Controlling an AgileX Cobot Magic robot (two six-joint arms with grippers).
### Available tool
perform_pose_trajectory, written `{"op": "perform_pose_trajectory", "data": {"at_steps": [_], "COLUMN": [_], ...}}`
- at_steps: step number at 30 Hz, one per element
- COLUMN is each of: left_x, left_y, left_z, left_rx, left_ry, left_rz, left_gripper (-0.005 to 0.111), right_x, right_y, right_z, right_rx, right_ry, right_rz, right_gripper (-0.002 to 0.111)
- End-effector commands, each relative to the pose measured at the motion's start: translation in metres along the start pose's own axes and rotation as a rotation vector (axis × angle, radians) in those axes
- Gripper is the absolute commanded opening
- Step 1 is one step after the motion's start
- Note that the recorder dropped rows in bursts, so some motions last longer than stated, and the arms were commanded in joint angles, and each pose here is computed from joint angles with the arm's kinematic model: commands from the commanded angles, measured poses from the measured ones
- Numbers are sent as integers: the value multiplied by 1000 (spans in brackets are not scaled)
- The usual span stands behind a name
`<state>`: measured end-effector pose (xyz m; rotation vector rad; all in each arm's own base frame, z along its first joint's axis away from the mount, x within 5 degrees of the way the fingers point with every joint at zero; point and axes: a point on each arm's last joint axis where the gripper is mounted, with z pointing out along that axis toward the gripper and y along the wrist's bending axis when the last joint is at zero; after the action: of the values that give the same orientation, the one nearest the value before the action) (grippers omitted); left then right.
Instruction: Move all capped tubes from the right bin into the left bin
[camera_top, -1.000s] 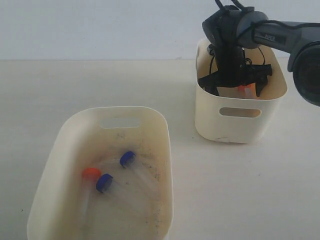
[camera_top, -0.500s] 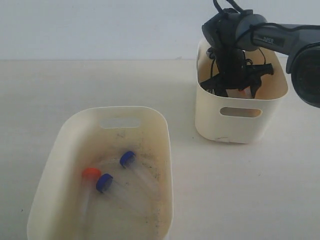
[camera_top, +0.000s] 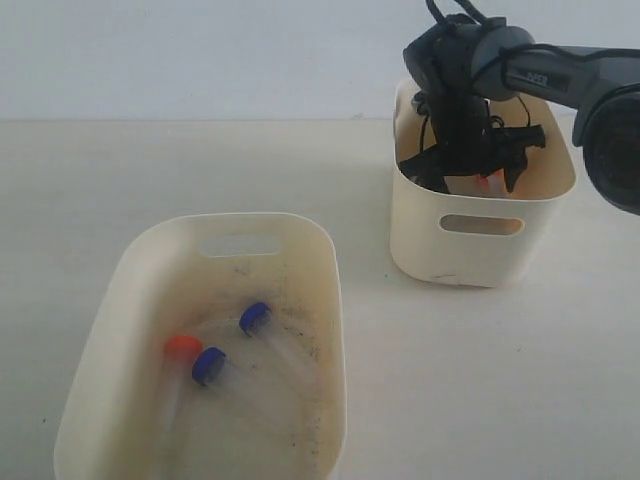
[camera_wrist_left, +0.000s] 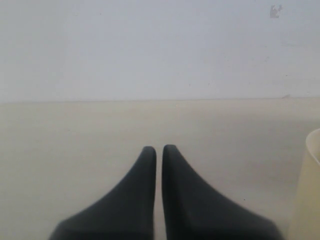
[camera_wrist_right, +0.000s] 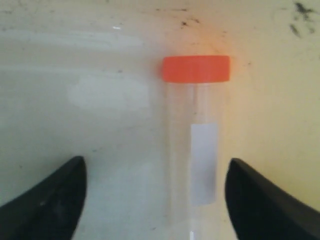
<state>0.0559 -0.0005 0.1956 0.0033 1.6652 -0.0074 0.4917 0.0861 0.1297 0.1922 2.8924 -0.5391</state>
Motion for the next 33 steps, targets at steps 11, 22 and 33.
{"op": "perform_pose_trajectory", "data": {"at_steps": [11, 22, 33], "left_x": [-2, -2, -2], "left_y": [0, 0, 0], "left_z": [0, 0, 0], "left_rx": [8, 8, 8], "left_ry": [-10, -10, -10], "left_rz": [-7, -7, -7], "left_gripper": [4, 4, 4], "right_x": [9, 8, 1], "right_y": [9, 9, -2], "right_z": [26, 25, -2], "right_rx": [-7, -12, -20], "right_ry": [69, 69, 9], "right_rz": [-18, -39, -28], "right_gripper": [46, 0, 0]}}
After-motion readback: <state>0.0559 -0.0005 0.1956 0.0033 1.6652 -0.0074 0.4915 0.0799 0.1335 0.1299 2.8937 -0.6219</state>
